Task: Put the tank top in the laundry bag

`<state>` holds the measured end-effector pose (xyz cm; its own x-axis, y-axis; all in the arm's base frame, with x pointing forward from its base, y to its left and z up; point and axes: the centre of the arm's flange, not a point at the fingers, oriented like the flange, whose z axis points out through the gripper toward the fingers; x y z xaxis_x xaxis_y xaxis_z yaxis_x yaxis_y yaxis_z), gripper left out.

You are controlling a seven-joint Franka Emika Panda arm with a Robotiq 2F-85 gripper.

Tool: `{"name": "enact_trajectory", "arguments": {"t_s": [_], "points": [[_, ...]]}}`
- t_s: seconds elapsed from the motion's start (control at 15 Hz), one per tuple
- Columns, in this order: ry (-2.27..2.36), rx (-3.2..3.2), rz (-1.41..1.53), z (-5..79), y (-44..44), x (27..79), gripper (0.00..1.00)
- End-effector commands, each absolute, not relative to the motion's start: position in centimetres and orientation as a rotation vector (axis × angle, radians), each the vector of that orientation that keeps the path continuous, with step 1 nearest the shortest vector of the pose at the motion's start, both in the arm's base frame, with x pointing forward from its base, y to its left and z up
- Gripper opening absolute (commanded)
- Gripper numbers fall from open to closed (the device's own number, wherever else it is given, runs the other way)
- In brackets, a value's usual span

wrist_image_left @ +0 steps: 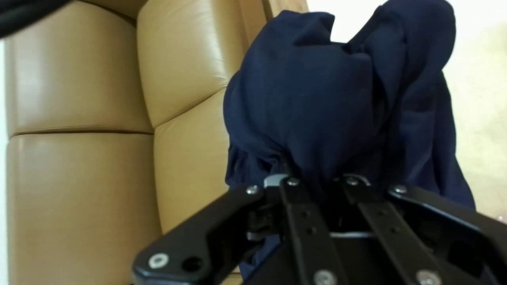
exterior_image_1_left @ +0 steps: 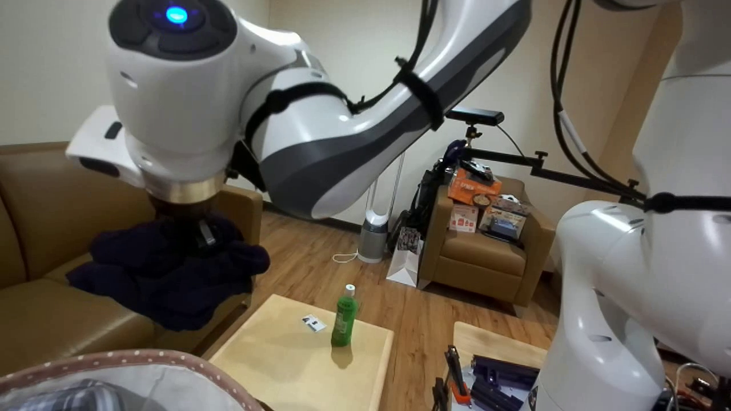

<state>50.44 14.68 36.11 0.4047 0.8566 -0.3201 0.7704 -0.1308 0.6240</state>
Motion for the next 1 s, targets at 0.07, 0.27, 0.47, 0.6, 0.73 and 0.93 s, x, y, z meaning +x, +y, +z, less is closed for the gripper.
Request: {"name": "enact_trajectory", "arguments": {"t_s": [0.07, 0.27, 0.47, 0.6, 0.73, 0.93], "points": [[1.379, 1.875, 0.175, 38.7, 16.3, 48.5, 0.15], [1.377, 1.867, 0.177, 39.1, 16.2, 47.5, 0.15], [1.397, 1.86, 0.18, 40.9, 17.7, 46.7, 0.07], [1.468, 1.837, 0.233, 43.3, 20.5, 45.3, 0.06], [1.55, 1.793, 0.244, 45.1, 23.8, 44.1, 0.06], [1.642, 1.737, 0.23, 46.3, 28.0, 41.7, 0.06]]}}
